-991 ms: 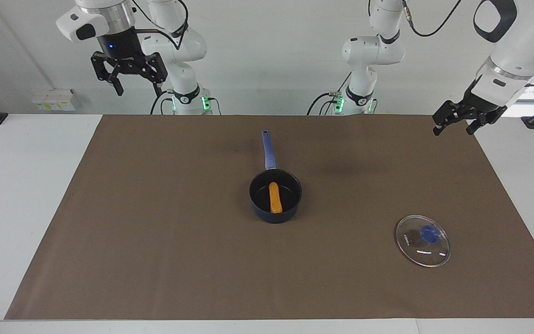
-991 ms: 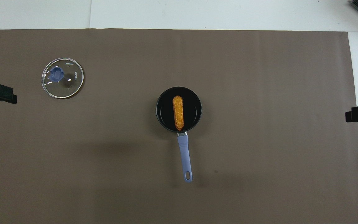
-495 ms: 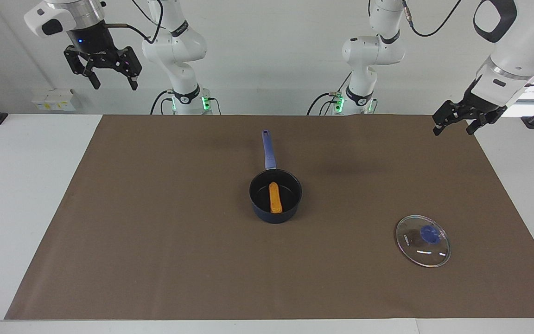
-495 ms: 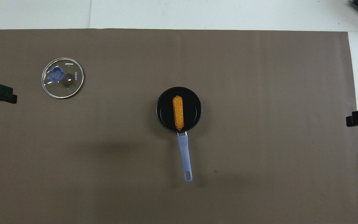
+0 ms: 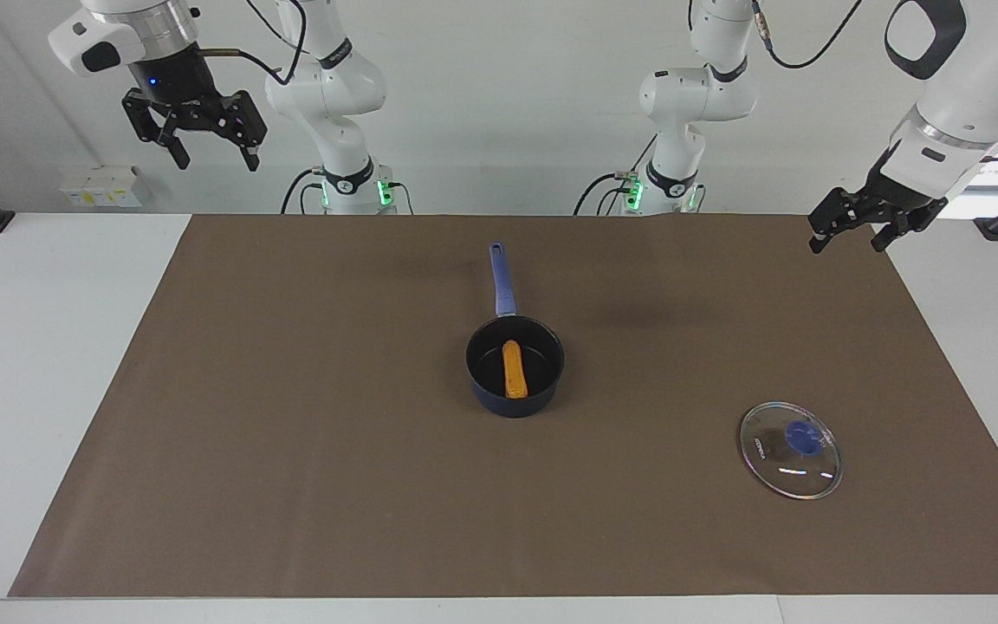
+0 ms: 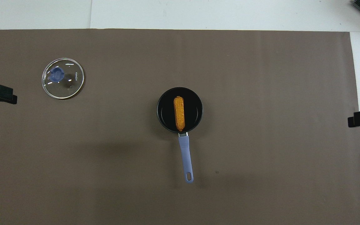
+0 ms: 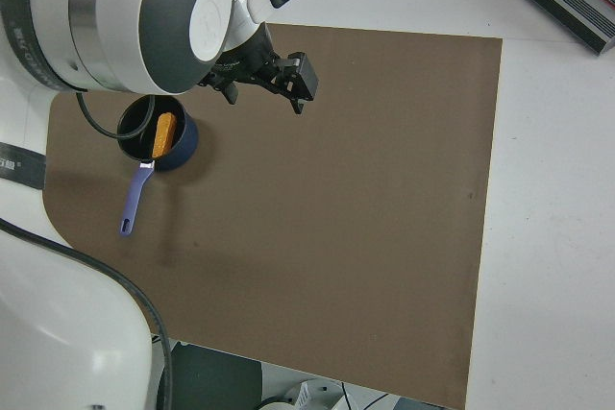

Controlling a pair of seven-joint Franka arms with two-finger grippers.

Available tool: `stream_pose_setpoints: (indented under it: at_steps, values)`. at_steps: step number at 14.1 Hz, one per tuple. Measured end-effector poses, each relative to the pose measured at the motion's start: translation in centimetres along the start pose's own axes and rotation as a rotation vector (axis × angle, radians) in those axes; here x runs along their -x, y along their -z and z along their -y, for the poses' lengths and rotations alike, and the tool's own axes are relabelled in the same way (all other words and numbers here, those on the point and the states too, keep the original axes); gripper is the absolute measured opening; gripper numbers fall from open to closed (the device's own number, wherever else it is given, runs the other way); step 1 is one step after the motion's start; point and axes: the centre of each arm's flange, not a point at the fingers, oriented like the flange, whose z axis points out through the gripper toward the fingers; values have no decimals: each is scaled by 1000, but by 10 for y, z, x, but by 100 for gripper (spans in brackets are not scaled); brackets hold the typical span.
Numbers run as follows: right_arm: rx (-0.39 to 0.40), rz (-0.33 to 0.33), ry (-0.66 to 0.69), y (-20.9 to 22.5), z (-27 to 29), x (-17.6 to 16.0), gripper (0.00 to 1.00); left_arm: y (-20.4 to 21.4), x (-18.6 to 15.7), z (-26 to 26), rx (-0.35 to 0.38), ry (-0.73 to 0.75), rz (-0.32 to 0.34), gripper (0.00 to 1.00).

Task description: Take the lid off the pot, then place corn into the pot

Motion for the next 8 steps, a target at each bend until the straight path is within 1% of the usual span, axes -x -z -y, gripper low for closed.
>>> stream_pose_setpoints:
  at_steps: [4,8]
  values:
    - [3,5,-2,-2,-1,0,100,0,0,0,0,0,0,100]
    - [4,25,-7,-11,-4,-1,100,0,0,0,0,0,0,100]
